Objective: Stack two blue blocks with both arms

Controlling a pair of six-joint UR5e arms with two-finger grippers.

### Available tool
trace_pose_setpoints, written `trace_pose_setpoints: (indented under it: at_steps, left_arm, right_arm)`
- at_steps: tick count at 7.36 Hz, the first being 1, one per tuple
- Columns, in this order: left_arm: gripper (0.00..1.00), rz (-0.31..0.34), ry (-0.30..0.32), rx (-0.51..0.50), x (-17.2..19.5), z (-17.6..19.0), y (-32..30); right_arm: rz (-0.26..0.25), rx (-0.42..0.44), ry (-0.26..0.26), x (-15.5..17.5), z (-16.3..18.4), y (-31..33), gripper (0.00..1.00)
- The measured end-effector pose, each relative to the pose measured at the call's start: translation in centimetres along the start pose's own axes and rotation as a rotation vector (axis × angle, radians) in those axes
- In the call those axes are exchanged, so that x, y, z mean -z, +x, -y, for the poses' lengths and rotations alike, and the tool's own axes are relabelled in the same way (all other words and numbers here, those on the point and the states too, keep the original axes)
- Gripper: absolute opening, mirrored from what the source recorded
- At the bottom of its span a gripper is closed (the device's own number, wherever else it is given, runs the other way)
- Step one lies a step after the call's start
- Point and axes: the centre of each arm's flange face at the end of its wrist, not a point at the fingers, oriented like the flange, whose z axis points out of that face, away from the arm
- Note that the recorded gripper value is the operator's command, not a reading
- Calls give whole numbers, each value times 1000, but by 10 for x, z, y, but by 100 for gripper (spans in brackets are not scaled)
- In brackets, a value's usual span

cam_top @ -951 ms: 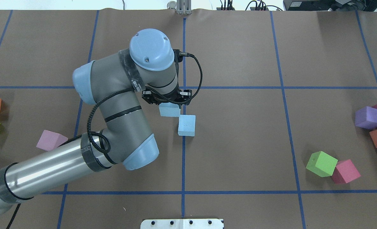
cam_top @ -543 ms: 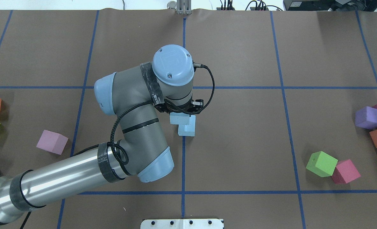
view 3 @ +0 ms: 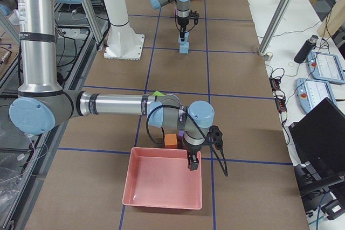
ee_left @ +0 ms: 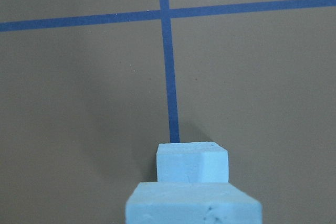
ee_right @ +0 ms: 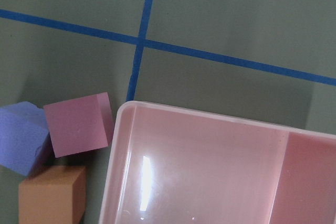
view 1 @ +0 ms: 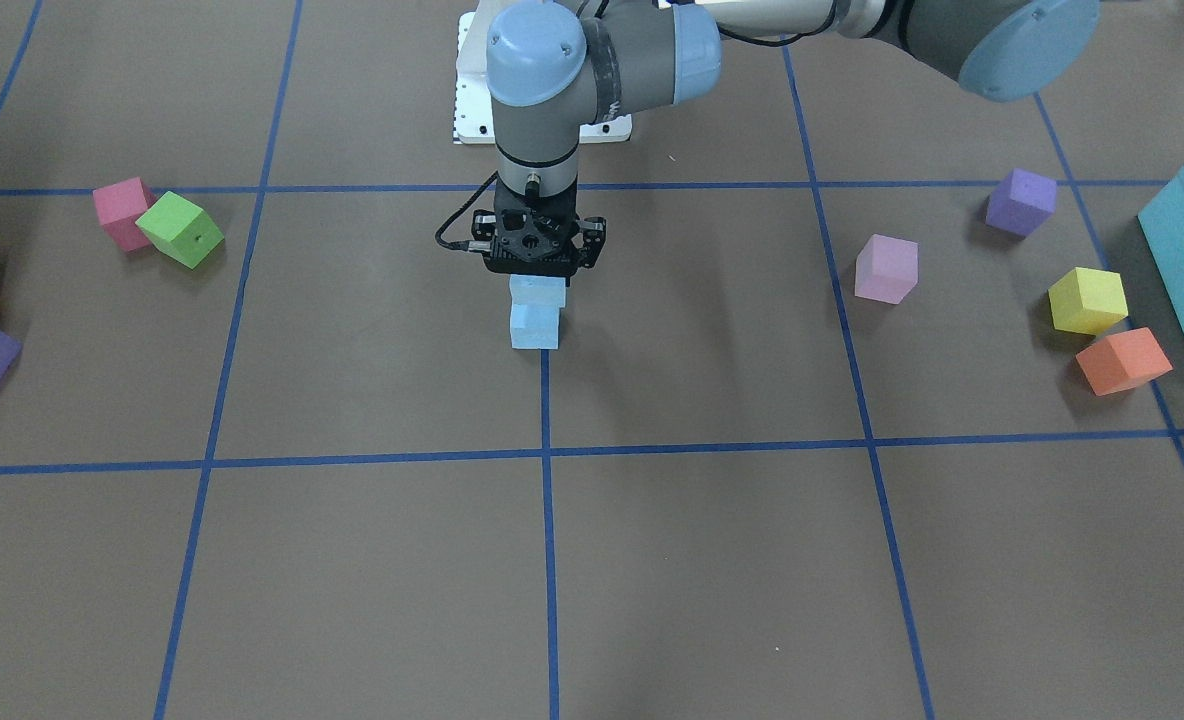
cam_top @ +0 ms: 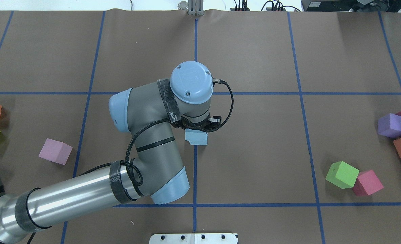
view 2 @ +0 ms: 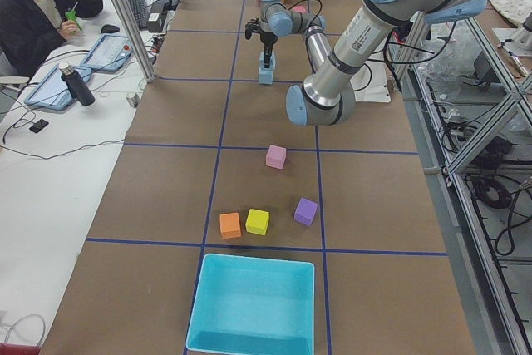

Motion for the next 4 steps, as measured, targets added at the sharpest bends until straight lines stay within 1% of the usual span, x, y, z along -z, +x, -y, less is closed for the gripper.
trace_pose_setpoints:
  at_steps: [3,4]
  left_arm:
    - [43,-18,8,-8,-15,5,1]
    - [46,-19,8,-8,-17,5,1]
  right_arm:
    - [6,-1,1,0,0,0,100]
    - [6,-1,1,0,0,0,100]
